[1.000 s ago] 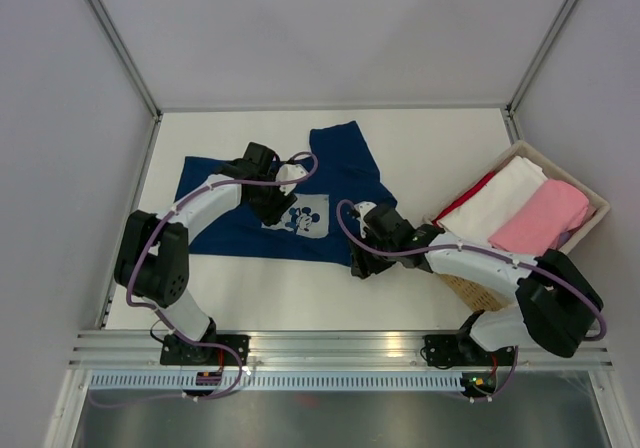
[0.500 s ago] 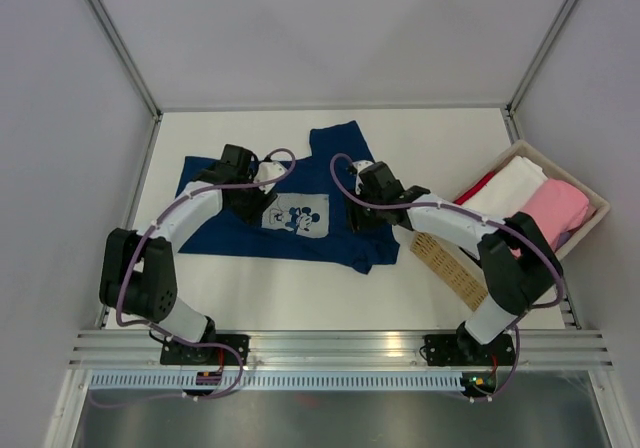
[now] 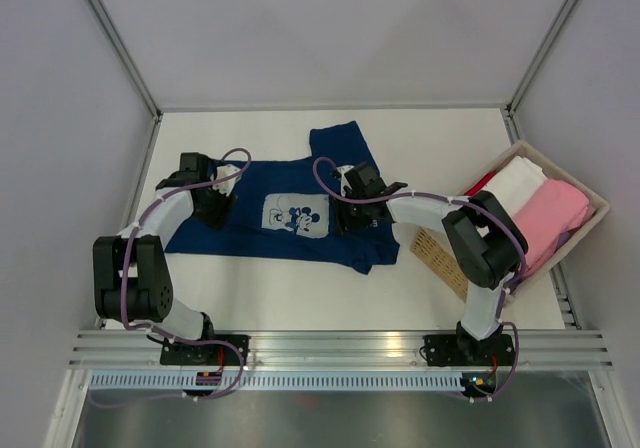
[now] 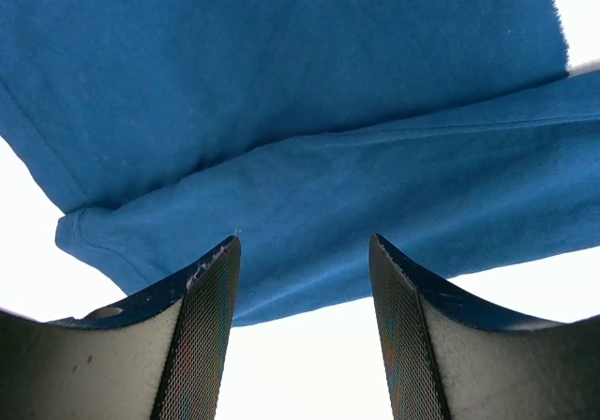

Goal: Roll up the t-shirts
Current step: Fold the tshirt

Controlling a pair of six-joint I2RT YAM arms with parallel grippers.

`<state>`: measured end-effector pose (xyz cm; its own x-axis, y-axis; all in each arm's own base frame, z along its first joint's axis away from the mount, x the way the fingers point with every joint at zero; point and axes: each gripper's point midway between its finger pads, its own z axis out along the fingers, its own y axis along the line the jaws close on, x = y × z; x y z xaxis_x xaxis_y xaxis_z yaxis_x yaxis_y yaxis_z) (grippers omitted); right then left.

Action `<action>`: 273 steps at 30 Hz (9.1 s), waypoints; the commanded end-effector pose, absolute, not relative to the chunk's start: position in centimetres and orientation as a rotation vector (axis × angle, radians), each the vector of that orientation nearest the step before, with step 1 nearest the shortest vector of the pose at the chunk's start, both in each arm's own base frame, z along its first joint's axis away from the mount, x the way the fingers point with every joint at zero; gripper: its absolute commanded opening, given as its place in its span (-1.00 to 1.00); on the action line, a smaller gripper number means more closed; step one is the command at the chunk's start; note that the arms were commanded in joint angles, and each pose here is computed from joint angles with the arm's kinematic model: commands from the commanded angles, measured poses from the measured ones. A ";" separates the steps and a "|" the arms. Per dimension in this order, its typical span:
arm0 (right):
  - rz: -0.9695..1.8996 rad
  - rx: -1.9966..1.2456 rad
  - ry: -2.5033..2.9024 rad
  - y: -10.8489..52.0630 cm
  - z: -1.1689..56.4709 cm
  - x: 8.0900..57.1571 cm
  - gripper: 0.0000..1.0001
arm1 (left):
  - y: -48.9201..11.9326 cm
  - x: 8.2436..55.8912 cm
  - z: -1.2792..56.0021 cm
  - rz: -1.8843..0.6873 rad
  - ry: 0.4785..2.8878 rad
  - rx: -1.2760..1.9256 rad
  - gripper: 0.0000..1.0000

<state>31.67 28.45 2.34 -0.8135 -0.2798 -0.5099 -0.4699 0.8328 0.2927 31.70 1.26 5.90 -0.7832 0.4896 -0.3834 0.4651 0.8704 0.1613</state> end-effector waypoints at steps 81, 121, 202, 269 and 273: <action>0.291 -0.080 2.420 21.1 8.0 42.8 -0.26 | -19.2 40.8 10.7 -0.259 2.337 0.958 0.18; 0.503 -0.028 2.526 21.1 2.3 42.3 -1.00 | -28.5 44.5 4.5 -0.473 2.423 0.929 -0.95; 0.189 -0.156 2.425 21.8 6.6 39.5 -0.99 | -24.8 45.6 4.0 -0.194 2.453 0.810 -0.35; 0.112 -0.220 2.628 18.0 1.9 28.0 -0.60 | 15.0 37.4 2.7 0.189 2.702 0.291 0.18; 0.083 -0.211 2.660 17.5 0.8 27.4 -0.61 | 15.4 37.5 1.9 0.212 2.709 0.260 0.18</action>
